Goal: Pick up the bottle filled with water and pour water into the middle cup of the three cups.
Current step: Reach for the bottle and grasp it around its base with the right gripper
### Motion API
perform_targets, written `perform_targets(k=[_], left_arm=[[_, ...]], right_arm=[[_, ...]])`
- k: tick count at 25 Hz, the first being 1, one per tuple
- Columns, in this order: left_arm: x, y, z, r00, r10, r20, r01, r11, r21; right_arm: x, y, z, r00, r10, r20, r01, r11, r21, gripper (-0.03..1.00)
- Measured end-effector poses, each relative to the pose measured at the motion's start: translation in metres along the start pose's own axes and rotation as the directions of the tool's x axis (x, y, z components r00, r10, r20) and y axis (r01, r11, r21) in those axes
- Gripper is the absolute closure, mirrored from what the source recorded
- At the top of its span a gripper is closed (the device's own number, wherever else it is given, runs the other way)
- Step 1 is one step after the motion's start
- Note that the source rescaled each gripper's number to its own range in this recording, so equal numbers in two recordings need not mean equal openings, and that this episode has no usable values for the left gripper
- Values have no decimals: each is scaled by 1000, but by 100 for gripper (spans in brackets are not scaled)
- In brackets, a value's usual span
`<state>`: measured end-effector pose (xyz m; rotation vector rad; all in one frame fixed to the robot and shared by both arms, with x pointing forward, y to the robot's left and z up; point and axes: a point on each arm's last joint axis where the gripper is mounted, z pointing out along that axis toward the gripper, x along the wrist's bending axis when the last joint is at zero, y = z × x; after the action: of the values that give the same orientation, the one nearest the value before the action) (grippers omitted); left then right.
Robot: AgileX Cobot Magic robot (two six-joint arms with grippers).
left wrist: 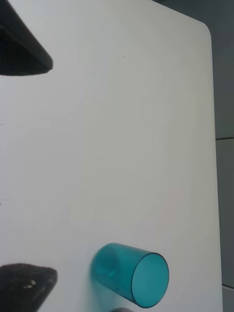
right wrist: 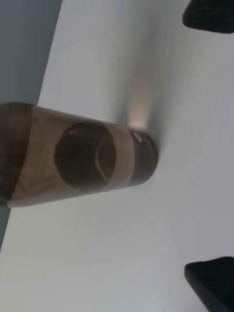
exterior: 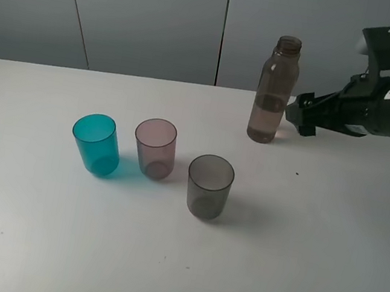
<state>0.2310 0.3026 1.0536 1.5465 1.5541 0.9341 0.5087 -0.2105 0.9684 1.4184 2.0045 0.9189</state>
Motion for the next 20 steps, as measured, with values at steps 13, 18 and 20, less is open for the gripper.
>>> perform_targets(k=[13,18,20], left_arm=[[0,0,0,1000,0,0,0,1000,0],[0,0,0,1000,0,0,0,1000,0],[0,0,0,1000,0,0,0,1000,0]], right_arm=[[4,-47,75,1000,-17,-20,17,1000,2,-3],[9,-48,89,998,-15,-67,5,990,-141,-3],[9,-48,92,997,-13,-74,1,985,-170,-3]])
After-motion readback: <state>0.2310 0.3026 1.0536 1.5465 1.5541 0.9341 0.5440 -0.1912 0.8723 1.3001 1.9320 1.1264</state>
